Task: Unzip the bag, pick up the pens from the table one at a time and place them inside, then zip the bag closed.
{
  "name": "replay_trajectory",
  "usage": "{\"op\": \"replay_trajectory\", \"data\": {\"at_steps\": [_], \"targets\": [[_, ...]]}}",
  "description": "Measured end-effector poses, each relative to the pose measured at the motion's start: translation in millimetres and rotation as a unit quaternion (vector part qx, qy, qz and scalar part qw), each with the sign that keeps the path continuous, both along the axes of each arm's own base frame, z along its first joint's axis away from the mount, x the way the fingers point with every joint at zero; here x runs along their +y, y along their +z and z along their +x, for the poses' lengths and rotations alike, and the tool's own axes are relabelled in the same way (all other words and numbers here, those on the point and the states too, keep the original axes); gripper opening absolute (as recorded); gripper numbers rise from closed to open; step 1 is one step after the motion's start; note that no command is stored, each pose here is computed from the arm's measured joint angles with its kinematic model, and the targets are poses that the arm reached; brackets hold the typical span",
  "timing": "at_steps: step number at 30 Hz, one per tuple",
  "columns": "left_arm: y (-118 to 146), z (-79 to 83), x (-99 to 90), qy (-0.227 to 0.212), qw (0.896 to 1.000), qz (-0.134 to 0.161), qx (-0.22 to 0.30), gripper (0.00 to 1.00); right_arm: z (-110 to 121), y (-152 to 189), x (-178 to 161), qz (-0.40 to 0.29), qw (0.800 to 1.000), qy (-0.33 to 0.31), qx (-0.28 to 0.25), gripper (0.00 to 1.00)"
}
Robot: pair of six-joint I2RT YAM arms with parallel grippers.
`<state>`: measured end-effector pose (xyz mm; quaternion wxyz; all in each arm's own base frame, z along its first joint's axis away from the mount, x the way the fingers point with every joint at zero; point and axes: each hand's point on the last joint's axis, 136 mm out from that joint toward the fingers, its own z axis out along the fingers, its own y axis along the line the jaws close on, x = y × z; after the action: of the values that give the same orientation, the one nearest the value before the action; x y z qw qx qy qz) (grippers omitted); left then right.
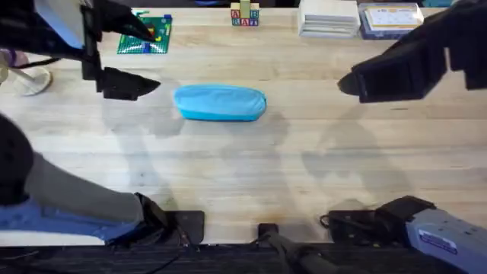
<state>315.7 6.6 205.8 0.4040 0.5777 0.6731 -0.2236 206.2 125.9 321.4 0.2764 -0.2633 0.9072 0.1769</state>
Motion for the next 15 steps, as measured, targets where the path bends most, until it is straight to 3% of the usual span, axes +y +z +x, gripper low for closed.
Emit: {"op": "replay_trajectory", "data": {"at_steps": [1,8,15], "targets": [[18,-8.7,-2.5,0.021,1.0,0.014,-0.001,0.997,-7,1,-2,0.0,1.0,0.0,0.001,0.996],[57,-30.0,-13.5,0.09,0.996,0.019,0.017,0.998,-12,-1,-4,-0.003,1.0,0.0,0.009,0.996],[73,-53.3,-24.6,0.17,0.982,0.036,0.078,0.998,-12,-1,-4,-0.003,1.0,0.0,0.009,0.996]]}}
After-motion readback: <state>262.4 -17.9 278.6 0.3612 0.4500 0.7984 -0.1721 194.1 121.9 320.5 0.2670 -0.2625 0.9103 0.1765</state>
